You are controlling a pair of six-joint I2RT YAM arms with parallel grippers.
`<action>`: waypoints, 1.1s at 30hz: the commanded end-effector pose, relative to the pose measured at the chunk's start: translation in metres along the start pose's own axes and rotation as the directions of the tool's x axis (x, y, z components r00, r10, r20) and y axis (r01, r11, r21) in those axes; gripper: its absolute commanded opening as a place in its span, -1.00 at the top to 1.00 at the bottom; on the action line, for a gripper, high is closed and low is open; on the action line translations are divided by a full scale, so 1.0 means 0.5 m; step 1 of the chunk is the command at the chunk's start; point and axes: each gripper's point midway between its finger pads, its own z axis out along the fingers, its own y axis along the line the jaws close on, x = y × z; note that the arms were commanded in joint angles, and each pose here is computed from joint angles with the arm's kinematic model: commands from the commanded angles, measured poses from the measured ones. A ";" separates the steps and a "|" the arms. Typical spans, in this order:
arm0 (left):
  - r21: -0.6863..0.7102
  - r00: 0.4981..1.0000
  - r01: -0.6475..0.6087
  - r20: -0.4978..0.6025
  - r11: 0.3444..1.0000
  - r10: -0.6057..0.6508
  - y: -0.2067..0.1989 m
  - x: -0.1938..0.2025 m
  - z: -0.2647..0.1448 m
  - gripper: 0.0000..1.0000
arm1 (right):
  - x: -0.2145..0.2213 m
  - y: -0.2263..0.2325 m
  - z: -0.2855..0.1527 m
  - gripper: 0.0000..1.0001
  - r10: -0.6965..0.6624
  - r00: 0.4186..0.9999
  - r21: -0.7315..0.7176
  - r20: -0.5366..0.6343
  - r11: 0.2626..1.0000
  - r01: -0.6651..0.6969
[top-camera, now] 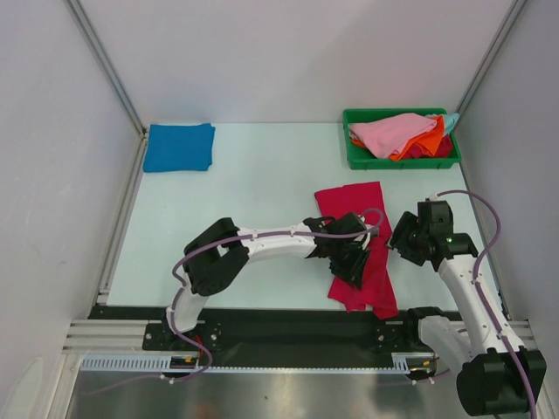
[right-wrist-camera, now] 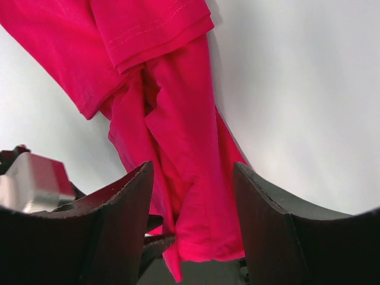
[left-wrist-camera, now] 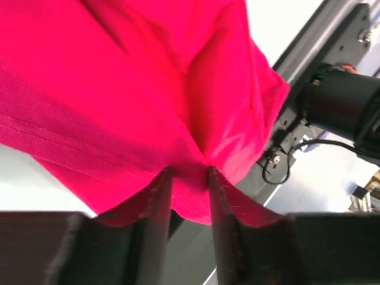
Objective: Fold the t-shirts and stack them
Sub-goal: Flatten the tshirt out
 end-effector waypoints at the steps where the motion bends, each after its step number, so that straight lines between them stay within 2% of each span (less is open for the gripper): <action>1: -0.022 1.000 -0.017 0.018 1.000 0.017 0.007 -0.015 0.006 0.35 | -0.028 0.010 -0.009 -0.22 0.006 0.999 -0.002 0.035 1.000 -0.006; 4: -0.033 0.998 -0.024 0.055 0.999 0.026 0.008 -0.024 -0.026 0.72 | -0.032 0.018 0.001 -0.22 0.007 0.999 -0.014 0.032 1.000 -0.007; 7: -0.017 0.994 -0.023 0.107 1.000 0.024 0.009 -0.026 -0.075 0.91 | -0.043 0.037 0.031 -0.20 0.022 1.000 -0.040 0.017 0.999 -0.021; 8: -0.006 0.991 -0.027 0.130 1.000 0.027 0.007 -0.032 -0.085 0.98 | -0.059 0.050 0.041 -0.15 0.022 0.999 -0.063 0.038 0.998 -0.020; 11: 0.066 0.991 -0.015 0.132 0.998 0.006 -0.006 -0.022 -0.103 1.00 | -0.074 0.076 0.076 0.31 0.012 1.000 -0.104 0.019 0.995 -0.010; 13: 0.093 0.992 -0.003 0.124 0.996 -0.009 -0.009 -0.020 -0.109 1.00 | -0.095 0.093 0.085 0.45 0.003 1.000 -0.121 0.026 0.993 0.000; 14: 0.092 0.991 -0.006 0.133 0.996 -0.006 -0.011 -0.023 -0.118 0.99 | -0.099 0.088 0.100 0.46 -0.007 1.000 -0.099 0.017 0.995 0.009; 15: 0.081 0.989 -0.016 0.146 0.997 0.004 -0.010 -0.028 -0.125 0.99 | -0.105 0.086 0.104 0.43 -0.016 1.000 -0.089 0.017 0.996 0.017; 17: 0.062 0.987 -0.020 0.159 0.998 0.010 -0.007 -0.033 -0.146 0.99 | -0.115 0.094 0.112 0.24 -0.041 0.999 -0.092 -0.002 0.995 0.041; 21: 0.044 0.969 -0.031 0.247 0.999 0.019 -0.004 -0.062 -0.213 0.99 | -0.091 0.127 0.105 0.06 -0.082 0.994 -0.161 -0.066 0.984 0.071; 24: 0.053 0.964 -0.021 0.268 0.998 0.006 -0.002 -0.070 -0.230 0.99 | -0.063 0.108 0.097 -0.14 -0.193 0.979 -0.053 -0.065 0.980 0.189; 26: 0.052 0.961 -0.020 0.275 0.998 0.005 0.000 -0.074 -0.236 0.99 | -0.025 0.095 0.088 -0.18 -0.174 0.978 -0.035 -0.116 0.985 0.171; 28: 0.054 0.959 -0.017 0.283 0.998 0.001 0.002 -0.078 -0.241 0.99 | -0.008 0.085 0.073 -0.34 -0.136 0.985 -0.007 -0.108 0.991 0.136; 30: 0.059 0.958 -0.008 0.287 0.998 -0.009 0.005 -0.083 -0.246 0.99 | 0.019 0.049 0.068 -0.34 -0.145 0.982 0.071 -0.119 0.986 0.154; 33: 0.073 0.956 -0.002 0.293 0.997 -0.019 0.003 -0.088 -0.253 0.99 | 0.058 0.022 0.073 -0.27 -0.137 0.978 0.093 -0.155 0.984 0.152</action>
